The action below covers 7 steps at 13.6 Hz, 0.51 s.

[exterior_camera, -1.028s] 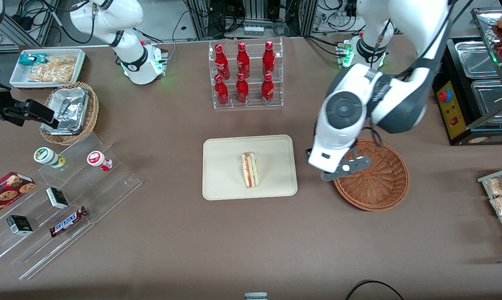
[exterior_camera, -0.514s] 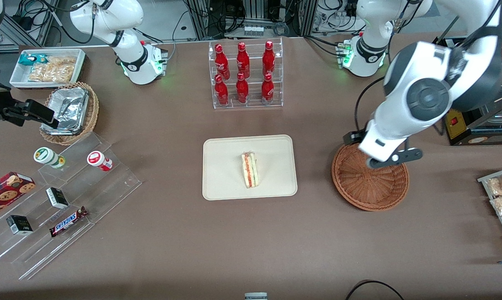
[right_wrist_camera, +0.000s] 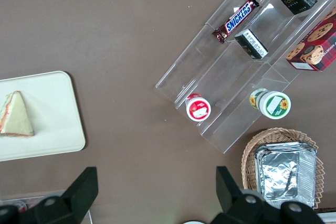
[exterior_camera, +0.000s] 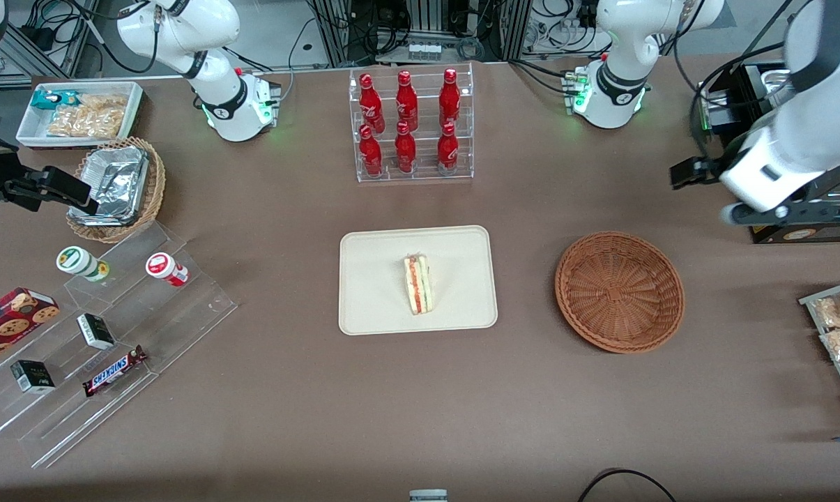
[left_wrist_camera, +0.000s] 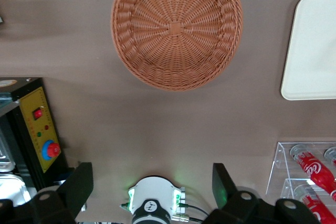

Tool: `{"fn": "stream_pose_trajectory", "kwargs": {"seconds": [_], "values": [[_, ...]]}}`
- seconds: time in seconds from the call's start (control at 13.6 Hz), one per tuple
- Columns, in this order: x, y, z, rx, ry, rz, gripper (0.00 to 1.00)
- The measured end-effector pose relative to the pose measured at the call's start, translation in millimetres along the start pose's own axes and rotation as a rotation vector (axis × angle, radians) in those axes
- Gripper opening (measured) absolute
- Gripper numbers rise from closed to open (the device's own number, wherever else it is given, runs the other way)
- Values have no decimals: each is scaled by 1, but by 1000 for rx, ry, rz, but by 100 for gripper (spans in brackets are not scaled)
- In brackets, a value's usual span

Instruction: Place sandwich from basket to tray

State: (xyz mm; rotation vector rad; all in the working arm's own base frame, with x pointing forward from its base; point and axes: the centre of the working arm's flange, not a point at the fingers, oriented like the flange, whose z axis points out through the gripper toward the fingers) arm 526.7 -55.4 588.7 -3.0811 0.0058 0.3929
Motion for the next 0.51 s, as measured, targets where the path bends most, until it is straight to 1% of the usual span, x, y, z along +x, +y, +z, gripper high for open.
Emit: {"fn": "stream_pose_trajectory", "kwargs": {"seconds": [0.29,0.51], "values": [[-12,-20,-29,-13,66,-22,100],[-9,-29,-37,-20,112,-38,100]]}}
